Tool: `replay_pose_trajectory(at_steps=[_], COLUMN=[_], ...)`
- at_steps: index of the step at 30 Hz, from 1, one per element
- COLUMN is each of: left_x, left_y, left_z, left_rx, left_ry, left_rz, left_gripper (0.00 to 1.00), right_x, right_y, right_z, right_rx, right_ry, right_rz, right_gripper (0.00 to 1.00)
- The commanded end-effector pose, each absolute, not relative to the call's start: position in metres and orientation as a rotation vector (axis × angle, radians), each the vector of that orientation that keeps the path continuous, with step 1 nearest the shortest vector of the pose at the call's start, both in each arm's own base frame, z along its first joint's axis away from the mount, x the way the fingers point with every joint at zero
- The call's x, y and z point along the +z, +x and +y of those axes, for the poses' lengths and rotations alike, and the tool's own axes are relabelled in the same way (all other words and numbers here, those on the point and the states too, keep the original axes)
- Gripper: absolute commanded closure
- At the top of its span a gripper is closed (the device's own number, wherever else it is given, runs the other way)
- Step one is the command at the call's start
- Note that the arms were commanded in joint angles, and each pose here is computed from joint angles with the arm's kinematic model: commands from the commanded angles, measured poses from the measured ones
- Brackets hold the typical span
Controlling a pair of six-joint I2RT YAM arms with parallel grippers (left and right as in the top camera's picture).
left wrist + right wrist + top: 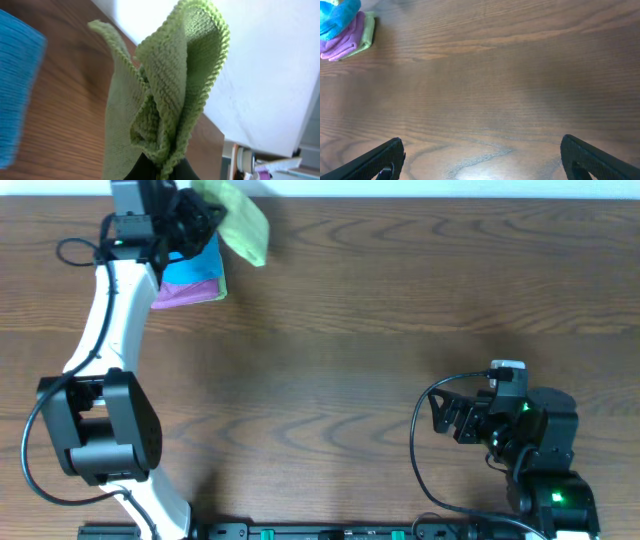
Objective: Fold the cloth
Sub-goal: 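Carry the green cloth with the left gripper onto the blue-purple stack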
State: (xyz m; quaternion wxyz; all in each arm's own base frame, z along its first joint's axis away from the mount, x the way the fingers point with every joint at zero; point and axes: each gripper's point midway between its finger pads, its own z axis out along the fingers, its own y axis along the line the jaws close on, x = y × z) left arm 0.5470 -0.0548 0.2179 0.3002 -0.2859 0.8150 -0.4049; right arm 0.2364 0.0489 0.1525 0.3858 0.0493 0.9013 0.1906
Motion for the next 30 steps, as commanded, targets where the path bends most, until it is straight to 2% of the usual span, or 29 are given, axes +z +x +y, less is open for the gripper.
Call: replay_pose_trajectory(at_steps=[1, 10, 30], left_x=[0.223, 0.214, 0.163], left_y=[0.551, 0.552, 0.559], left_z=[-0.033, 0.008, 0.041], left_rx=[-1.029, -0.908, -0.742], left_ry=[-0.745, -0.816, -0.91], left_rz=[2.145, 2.126, 2.175], left_gripper=[0.94, 0.95, 0.94], right_x=[0.153, 0.153, 0.152], right_y=[0.236, 0.236, 0.236], right_z=[0.048, 0.048, 0.048], right_rx=[0.495, 0.495, 0.495], right_ry=[0.149, 0.149, 0.149], right_rz=[2.293, 2.293, 2.294], right_gripper=[0.01, 0.01, 0.01])
